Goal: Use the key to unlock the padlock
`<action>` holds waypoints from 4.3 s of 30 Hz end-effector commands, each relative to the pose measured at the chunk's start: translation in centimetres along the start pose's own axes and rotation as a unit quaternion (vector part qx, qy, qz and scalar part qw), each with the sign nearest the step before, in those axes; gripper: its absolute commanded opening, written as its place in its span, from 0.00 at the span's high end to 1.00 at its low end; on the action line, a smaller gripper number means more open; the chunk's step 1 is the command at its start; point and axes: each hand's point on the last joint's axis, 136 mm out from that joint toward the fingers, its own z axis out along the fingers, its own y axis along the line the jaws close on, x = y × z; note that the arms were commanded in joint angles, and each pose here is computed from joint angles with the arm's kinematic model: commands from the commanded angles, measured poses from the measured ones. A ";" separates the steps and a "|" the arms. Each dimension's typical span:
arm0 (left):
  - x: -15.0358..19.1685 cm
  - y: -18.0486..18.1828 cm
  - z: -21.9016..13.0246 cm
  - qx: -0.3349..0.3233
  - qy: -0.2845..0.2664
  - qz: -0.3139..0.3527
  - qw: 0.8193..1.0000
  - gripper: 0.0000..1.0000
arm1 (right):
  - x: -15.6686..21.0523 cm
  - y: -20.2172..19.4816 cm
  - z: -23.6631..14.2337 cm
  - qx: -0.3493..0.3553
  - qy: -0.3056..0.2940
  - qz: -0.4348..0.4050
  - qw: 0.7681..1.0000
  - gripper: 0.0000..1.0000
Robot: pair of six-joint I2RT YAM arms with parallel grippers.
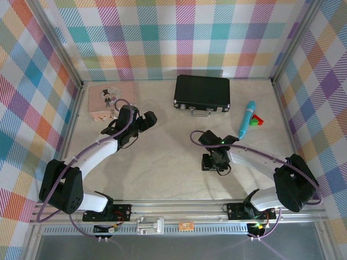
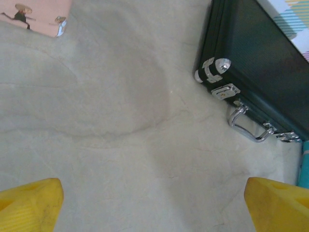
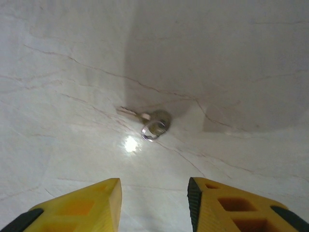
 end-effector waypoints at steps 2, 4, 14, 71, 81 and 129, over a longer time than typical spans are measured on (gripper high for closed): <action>0.2 -0.1 -0.3 0.003 -0.004 -0.006 1.000 0.04 | -0.5 1.2 1.7 -0.021 0.001 0.030 0.999 0.61; 0.2 -0.1 -0.4 0.003 -0.005 -0.005 1.000 0.04 | -0.4 0.6 2.2 -0.003 0.001 0.039 0.999 0.62; 0.5 -0.8 -0.6 0.013 -0.004 -0.006 1.000 0.04 | -1.0 -0.1 3.3 0.023 -0.009 0.047 0.999 0.69; 10.3 -16.7 3.7 0.169 0.216 -0.468 0.840 0.16 | -15.4 11.6 -9.6 -0.387 -0.141 -0.076 0.908 1.00; 10.3 -16.4 3.8 0.166 0.209 -0.478 0.837 0.32 | -15.3 11.6 -9.5 -0.388 -0.140 -0.082 0.907 1.00; 2.4 -17.9 -3.3 0.301 -0.005 -0.138 0.943 1.00 | -14.2 13.4 -17.1 -0.554 -0.226 -0.008 0.802 0.64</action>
